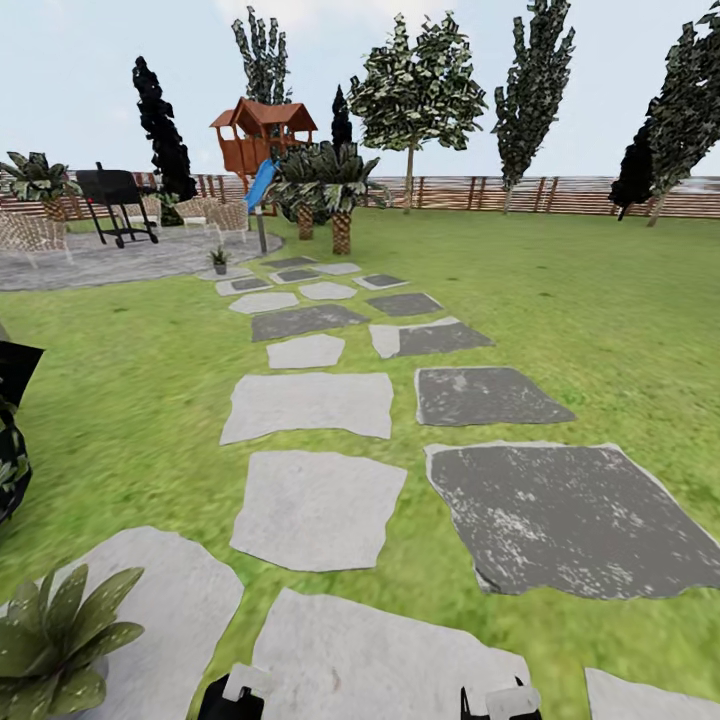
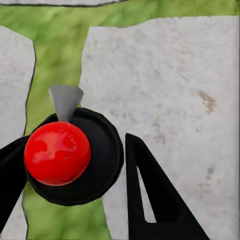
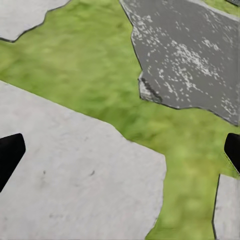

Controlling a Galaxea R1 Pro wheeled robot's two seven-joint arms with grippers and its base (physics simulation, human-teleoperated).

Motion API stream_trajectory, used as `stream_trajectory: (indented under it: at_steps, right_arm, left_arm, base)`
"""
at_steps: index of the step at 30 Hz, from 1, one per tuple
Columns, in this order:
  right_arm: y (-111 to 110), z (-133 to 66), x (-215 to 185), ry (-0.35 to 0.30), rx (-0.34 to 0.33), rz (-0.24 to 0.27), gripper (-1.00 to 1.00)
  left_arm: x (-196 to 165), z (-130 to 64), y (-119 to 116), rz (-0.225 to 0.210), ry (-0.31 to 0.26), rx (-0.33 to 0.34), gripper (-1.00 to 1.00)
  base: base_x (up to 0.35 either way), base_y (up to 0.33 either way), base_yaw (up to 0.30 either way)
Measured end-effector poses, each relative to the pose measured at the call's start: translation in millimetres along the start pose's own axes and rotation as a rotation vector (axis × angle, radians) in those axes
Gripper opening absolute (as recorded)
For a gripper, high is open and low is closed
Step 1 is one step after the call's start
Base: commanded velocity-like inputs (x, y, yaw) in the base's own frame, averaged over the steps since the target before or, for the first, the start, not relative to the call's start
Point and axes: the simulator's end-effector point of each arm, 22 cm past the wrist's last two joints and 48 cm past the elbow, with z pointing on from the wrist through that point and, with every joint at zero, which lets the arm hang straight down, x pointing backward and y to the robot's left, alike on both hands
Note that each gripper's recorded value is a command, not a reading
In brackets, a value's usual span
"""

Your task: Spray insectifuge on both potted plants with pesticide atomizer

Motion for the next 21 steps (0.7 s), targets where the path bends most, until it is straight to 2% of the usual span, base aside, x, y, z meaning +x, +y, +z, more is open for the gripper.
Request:
stream_trajectory:
  at_steps: [21]
  right_arm:
    - [1.7,-0.5,0.0,0.001,-0.002,0.002,1.0]
  left_arm:
    - [0.8,-0.1,-0.1,0.0,0.001,0.0,-1.0]
  base:
    - [0.307,-0.162,0.0]
